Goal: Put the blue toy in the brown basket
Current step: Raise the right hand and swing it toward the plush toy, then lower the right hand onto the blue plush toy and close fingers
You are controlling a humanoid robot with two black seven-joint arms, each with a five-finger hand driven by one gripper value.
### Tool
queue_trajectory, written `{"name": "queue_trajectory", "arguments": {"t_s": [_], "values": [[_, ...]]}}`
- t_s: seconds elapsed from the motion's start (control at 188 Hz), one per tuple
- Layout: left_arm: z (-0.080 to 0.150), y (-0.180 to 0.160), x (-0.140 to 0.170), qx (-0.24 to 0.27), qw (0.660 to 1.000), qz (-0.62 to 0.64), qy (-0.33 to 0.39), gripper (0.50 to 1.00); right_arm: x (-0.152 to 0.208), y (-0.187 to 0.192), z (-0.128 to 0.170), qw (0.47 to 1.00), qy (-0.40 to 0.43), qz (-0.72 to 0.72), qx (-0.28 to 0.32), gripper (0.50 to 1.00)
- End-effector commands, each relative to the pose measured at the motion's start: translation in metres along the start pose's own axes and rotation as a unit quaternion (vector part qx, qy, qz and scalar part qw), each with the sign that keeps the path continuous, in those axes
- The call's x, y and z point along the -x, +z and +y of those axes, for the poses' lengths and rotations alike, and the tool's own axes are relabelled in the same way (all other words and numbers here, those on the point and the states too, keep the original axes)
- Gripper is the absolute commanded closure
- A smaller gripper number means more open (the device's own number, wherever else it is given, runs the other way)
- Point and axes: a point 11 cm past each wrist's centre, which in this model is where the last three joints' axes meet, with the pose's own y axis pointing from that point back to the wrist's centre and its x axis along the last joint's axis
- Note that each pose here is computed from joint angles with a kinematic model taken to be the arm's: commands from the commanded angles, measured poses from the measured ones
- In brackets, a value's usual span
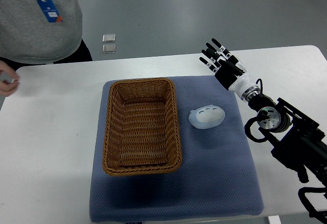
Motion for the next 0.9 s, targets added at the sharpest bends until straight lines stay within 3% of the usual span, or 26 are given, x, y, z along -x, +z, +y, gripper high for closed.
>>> {"name": "queue_trajectory", "arguments": {"t_s": [0.0,0.277,0.484,0.67,0.793,0.894], "values": [[0.000,0.000,0.001,0.000,1.000,0.000,-0.001,0.500,0.001,-0.001,-0.001,1.000,-0.001,0.001,-0.001,0.587],[0.000,0.000,0.001,0.000,1.000,0.001,-0.001,0.500,0.019,0.000,-0.006,0.999,-0.029,0.022,0.013,0.587],[0.000,0.000,0.001,0.000,1.000,0.001,-0.001,0.500,0.049,-0.037,-0.030,0.958,-0.097,0.254,0.086,0.587],[0.000,0.001,0.001,0.001,1.000,0.001,-0.001,0.500,0.091,-0.069,-0.046,0.815,-0.179,0.518,0.189,0.587],[0.000,0.001,0.001,0.001,1.000,0.001,-0.001,0.500,0.112,-0.074,-0.035,0.670,-0.214,0.658,0.269,0.587],[0.000,0.001,0.001,0.001,1.000,0.001,-0.002,0.500,0.125,-0.073,-0.020,0.591,-0.244,0.703,0.313,0.587]]}}
